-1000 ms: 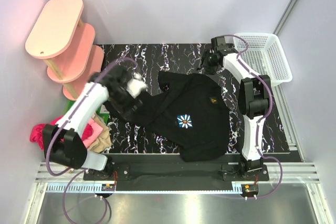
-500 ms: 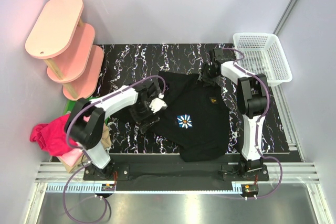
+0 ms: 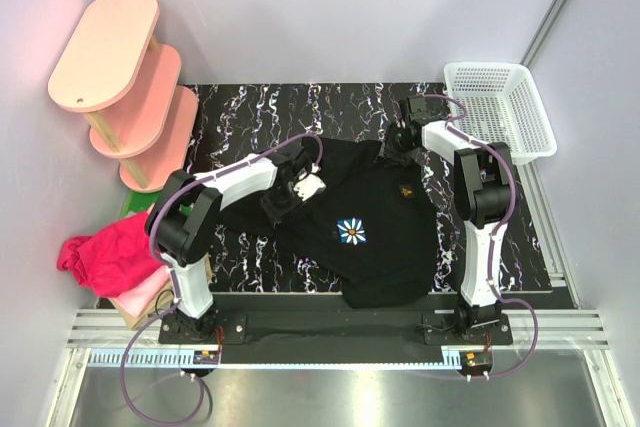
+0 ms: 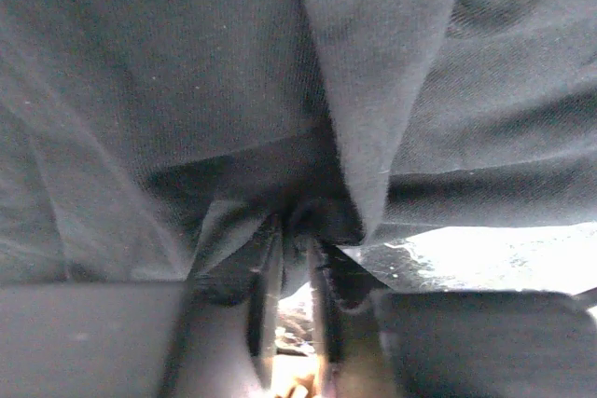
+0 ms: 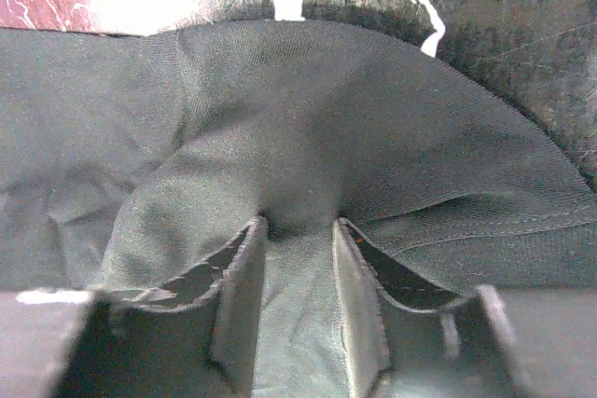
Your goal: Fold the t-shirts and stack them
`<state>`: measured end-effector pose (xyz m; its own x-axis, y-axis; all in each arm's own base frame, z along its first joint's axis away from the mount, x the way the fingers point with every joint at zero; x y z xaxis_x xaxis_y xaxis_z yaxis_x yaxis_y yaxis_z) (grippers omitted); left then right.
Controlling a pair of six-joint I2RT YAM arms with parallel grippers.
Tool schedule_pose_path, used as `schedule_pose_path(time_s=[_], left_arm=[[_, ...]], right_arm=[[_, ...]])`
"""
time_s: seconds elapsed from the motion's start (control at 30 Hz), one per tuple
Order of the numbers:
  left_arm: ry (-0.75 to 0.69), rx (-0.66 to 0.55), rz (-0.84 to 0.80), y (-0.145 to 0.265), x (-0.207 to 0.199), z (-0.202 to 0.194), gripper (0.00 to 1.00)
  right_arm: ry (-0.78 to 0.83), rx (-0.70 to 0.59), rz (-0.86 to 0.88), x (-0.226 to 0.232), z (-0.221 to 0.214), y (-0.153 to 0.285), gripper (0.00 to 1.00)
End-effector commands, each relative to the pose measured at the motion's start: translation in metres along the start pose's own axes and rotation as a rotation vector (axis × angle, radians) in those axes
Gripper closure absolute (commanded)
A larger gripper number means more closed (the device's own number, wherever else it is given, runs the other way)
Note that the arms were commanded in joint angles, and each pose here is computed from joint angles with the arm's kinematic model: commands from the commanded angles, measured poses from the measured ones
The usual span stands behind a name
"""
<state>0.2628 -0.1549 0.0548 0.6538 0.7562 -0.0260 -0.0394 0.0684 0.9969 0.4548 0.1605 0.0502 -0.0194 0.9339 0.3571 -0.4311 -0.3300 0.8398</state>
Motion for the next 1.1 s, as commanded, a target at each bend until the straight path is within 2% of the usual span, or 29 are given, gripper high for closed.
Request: schedule_pose_path(time_s=[0.0,0.1,0.17,0.2,0.3,0.33,0.47,0.53,0.6,0.67,0.7,0.73,0.87,0.9,1.0,1.07], left_arm=[[0.004,-0.078,0.045,0.013,0.007,0.019,0.87],[0.006,-0.088,0.058,0.018,0.008,0.018,0.98],[0.001,-0.086,0.082,0.021,0.012,0.017,1.0],[0.0,-0.1,0.091,0.027,0.013,0.018,1.0],[-0.006,-0.131,0.126,0.053,0.023,0.022,1.0],[-0.008,-0.13,0.142,0.069,0.027,0.017,1.0],[-0.041,-0.261,0.235,0.158,0.045,0.028,0.99],[-0.062,-0.254,0.268,0.187,0.047,0.016,0.94],[-0.076,-0.304,0.301,0.22,0.048,0.011,0.87],[-0.087,-0.3,0.312,0.237,0.046,-0.006,0.81],[-0.091,-0.291,0.314,0.239,0.045,-0.012,0.75],[-0.094,-0.277,0.309,0.239,0.043,-0.021,0.74],[-0.114,-0.231,0.317,0.231,0.039,-0.052,0.74],[-0.115,-0.262,0.352,0.236,0.042,-0.056,0.74],[-0.121,-0.26,0.423,0.221,0.055,-0.055,0.75],[-0.111,-0.21,0.411,0.202,0.057,-0.054,0.79]], right_arm=[[0.019,-0.078,0.045,0.016,0.018,0.019,0.6],[0.02,-0.082,0.048,0.017,0.02,0.019,0.65],[0.02,-0.086,0.048,0.018,0.021,0.02,0.72],[0.019,-0.094,0.038,0.017,0.023,0.021,0.81],[0.032,-0.12,0.015,0.015,0.028,0.027,0.98],[0.037,-0.13,0.016,0.016,0.03,0.031,1.0],[0.044,-0.143,0.014,0.018,0.033,0.036,1.0],[0.04,-0.137,0.008,0.016,0.03,0.035,1.0],[0.036,-0.128,-0.002,0.013,0.027,0.032,1.0],[0.032,-0.112,-0.01,0.009,0.021,0.028,1.0],[0.028,-0.107,-0.014,0.008,0.019,0.027,1.0],[0.024,-0.101,-0.018,0.006,0.016,0.026,1.0],[0.031,-0.101,-0.036,0.003,0.011,0.028,1.0],[0.03,-0.107,-0.039,0.002,0.012,0.031,1.0],[0.033,-0.117,-0.036,0.004,0.015,0.033,1.0],[0.029,-0.116,-0.028,0.006,0.015,0.034,1.0]])
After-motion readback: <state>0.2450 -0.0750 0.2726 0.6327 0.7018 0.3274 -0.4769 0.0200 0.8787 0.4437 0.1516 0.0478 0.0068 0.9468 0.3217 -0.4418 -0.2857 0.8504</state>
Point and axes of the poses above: each gripper's point midway between its finger pads, its own y axis back along the fingers, its own x axis along the line the jaws close on, z = x × y, the point moved 3 cm from there along y, back along the fingers, and after that the axes turned 12 degrees about y, right-handed, at the moved point
